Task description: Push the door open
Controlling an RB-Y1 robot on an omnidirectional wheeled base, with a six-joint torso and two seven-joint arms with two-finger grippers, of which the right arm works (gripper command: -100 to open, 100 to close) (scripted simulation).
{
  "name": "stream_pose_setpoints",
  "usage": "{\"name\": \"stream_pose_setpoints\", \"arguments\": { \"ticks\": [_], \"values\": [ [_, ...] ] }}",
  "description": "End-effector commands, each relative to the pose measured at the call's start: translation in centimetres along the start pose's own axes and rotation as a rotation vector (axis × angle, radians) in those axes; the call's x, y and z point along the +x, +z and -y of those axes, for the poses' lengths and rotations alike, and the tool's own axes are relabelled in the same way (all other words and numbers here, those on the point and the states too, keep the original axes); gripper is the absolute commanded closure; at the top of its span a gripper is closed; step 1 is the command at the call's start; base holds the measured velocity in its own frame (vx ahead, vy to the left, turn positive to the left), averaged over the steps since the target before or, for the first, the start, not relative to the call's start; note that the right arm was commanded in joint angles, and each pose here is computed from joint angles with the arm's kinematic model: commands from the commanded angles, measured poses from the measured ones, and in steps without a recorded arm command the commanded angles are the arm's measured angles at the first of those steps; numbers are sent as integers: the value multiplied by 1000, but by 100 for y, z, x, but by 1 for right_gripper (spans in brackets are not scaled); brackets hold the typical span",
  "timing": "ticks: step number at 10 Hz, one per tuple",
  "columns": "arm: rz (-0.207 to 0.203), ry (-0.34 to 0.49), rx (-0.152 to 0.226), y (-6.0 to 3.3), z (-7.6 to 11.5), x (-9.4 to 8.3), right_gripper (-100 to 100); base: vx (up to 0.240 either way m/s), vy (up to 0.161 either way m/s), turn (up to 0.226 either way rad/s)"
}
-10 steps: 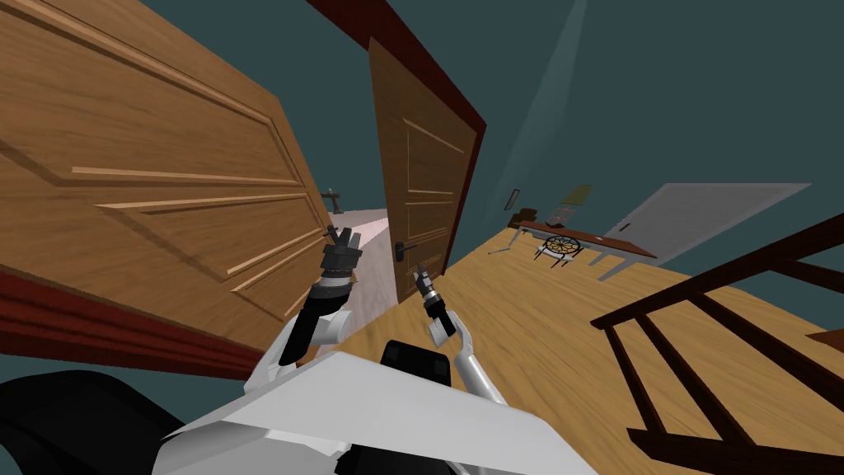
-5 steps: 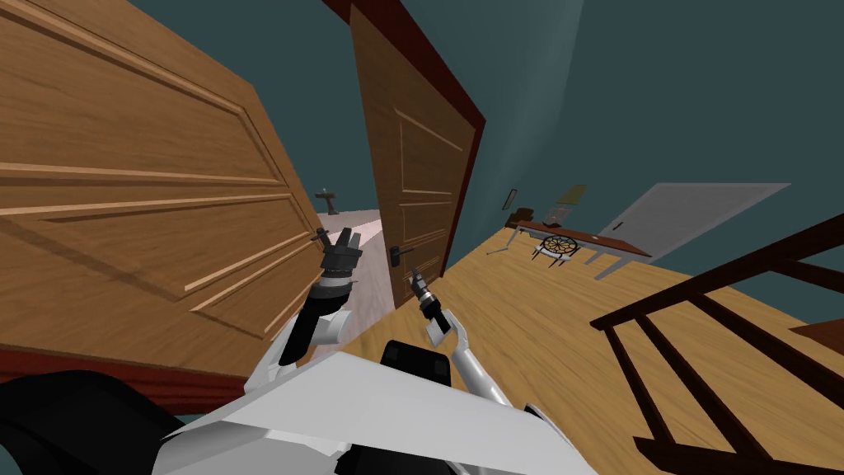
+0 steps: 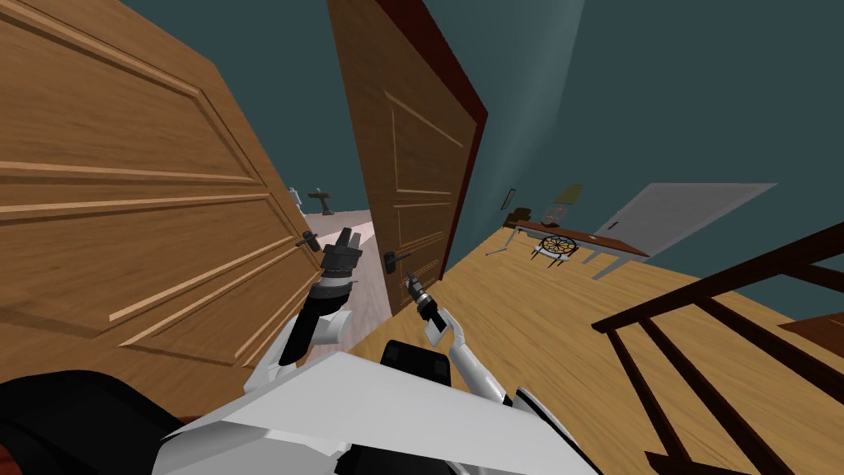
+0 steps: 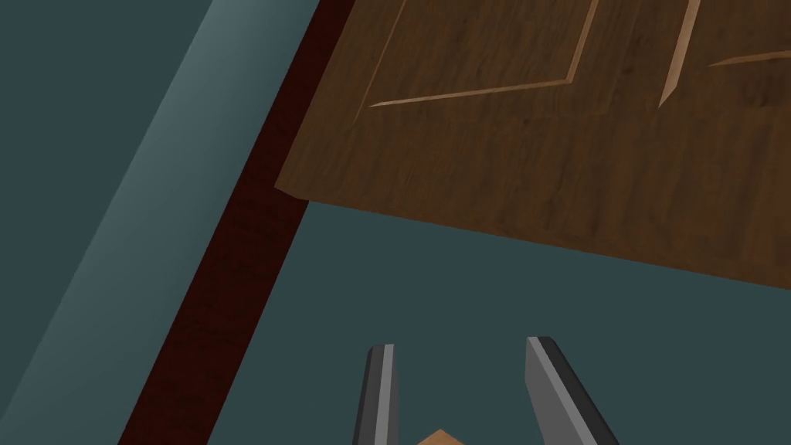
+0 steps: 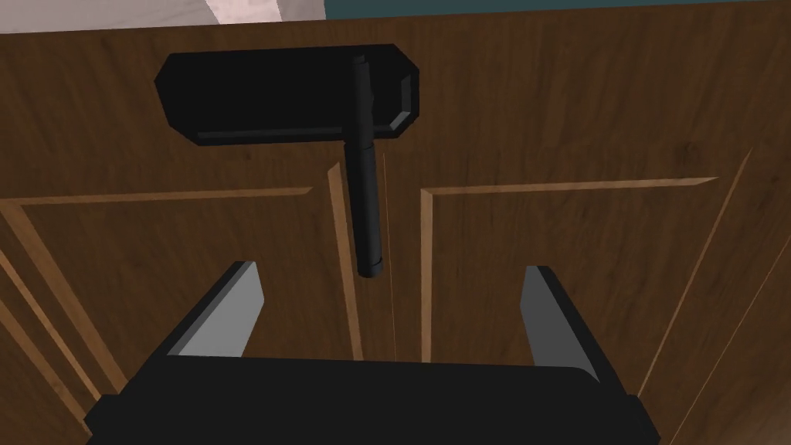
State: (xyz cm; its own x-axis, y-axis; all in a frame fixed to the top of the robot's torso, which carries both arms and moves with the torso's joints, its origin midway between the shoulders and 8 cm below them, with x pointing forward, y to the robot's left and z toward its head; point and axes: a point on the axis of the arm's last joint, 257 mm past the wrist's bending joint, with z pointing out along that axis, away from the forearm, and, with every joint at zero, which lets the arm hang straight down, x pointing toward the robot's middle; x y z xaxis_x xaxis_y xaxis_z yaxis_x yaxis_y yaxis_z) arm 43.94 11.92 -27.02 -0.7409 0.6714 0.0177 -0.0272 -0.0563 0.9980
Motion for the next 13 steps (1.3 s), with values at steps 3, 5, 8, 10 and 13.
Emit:
{"name": "stream_pose_setpoints", "arguments": {
  "ticks": [3, 5, 8, 10, 13],
  "values": [
    [-26, -9, 35, 17, 138, 61, -100, 174, 19, -28],
    [-20, -9, 38, 18, 162, 43, -100, 101, 92, 35],
    [-6, -9, 39, 18, 193, 6, -100, 163, 157, 41],
    [1, -8, 40, 19, 211, -14, -100, 147, 151, 39],
    [6, -7, 40, 21, 222, -22, -100, 130, 115, 21]
  ]
}}
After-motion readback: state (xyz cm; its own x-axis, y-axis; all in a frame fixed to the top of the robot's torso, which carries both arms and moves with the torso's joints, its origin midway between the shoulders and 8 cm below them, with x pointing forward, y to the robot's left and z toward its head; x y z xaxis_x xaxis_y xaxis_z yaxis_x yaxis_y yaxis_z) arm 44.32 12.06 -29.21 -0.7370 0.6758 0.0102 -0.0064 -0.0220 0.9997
